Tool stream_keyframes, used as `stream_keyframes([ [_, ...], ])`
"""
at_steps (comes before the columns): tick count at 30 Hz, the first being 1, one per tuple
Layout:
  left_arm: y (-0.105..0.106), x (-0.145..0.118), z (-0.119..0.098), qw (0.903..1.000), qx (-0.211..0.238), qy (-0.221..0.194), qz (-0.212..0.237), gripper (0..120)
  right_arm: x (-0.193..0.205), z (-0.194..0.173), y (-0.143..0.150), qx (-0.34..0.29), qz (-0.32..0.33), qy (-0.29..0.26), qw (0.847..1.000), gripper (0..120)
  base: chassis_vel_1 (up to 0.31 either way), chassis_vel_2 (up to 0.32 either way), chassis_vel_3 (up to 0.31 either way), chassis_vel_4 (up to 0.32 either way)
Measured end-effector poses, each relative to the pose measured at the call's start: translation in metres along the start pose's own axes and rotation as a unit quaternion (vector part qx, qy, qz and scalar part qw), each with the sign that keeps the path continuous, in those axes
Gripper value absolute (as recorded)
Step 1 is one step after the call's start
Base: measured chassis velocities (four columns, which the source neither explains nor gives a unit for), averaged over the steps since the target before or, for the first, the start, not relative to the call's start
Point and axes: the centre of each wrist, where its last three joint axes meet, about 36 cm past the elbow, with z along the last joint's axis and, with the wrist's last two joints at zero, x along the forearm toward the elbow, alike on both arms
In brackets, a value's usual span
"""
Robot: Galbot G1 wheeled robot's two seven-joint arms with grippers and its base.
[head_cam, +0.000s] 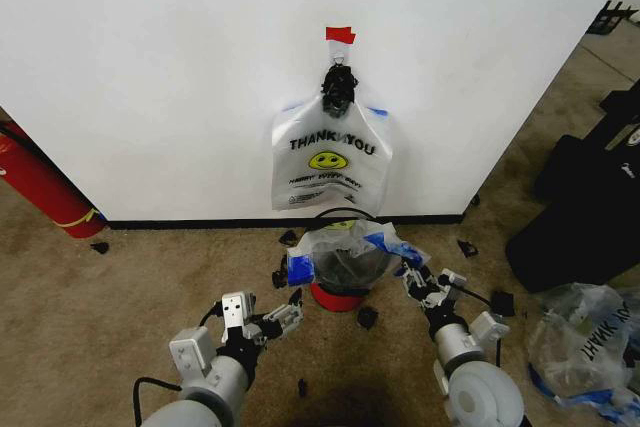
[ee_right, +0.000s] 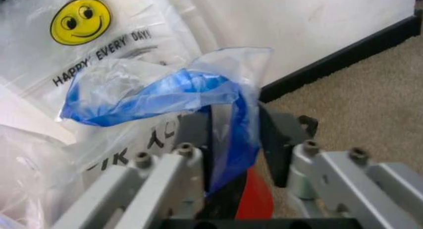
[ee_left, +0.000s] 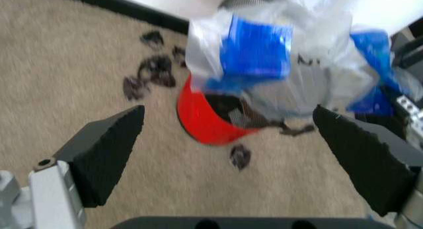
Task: Pick up the garbage bag from the wall and place it over the trash bin.
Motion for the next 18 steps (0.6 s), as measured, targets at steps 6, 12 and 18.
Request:
stream_keyframes([
  [6,-0.01,-0.003,0.006,0.9954,0.076,0.029,0.051,100,-0.004,-0.006,0.0,-0.004,0.002,-0.007,1.0,0,0.0,0.0,0.0,0.0],
  [12,-0.01,-0.037,0.014,0.9946,0.088,0.021,0.05,100,-0.003,-0.008,0.003,-0.009,0.003,-0.007,1.0,0,0.0,0.0,0.0,0.0],
  [18,-0.006,-0.075,0.031,0.998,0.057,0.022,0.017,100,-0.004,-0.013,0.005,-0.013,0.005,-0.009,1.0,0,0.0,0.0,0.0,0.0],
])
